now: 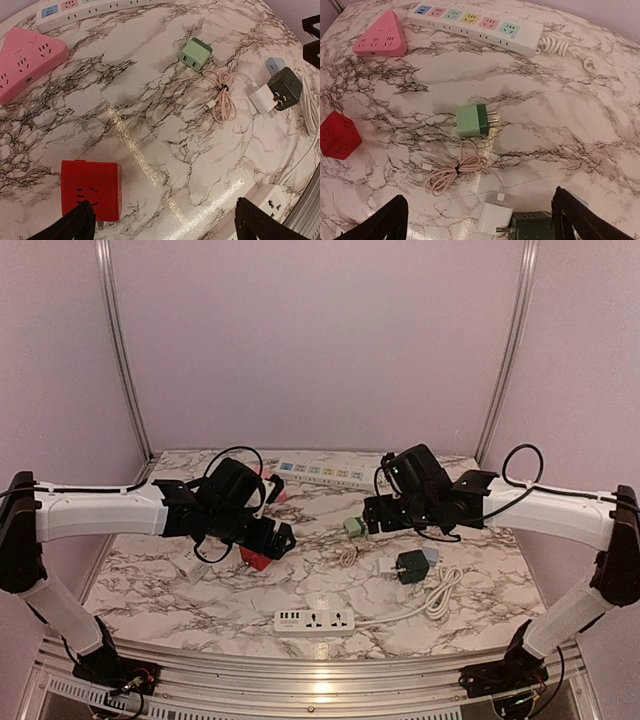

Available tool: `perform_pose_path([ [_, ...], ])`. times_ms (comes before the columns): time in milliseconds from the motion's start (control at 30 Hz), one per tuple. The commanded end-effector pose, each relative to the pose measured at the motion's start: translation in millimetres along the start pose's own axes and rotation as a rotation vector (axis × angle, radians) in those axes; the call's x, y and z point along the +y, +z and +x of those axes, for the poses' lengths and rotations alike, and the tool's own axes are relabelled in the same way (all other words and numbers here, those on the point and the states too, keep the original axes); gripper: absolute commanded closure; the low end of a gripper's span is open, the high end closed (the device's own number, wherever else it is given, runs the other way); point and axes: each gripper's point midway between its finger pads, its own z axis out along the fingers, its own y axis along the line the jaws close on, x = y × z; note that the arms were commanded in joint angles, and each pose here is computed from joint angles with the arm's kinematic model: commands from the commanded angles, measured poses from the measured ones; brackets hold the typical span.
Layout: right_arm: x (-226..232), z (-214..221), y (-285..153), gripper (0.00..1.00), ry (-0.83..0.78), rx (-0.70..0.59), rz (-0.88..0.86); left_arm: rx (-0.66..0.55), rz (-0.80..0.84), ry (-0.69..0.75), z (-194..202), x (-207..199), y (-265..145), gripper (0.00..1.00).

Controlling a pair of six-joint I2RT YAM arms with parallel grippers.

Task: Insert the plug
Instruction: Move the plug to the center of the board.

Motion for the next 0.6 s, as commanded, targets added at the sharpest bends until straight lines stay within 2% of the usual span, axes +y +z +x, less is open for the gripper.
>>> perform_pose_path([
  [0,28,10,27,0.07,0.036,0.134,-0.105,-0.011,0.009,-0.006,3,-1,-11,0.01],
  [267,39,37,75,0.09,0.175,0.352,-0.135,-0.012,0.001,-0.012,13,3,-15,0.01],
  [567,12,63,90,0.09,0.239,0.410,-0.049,-0.008,-0.008,-0.017,21,6,-14,0.01],
])
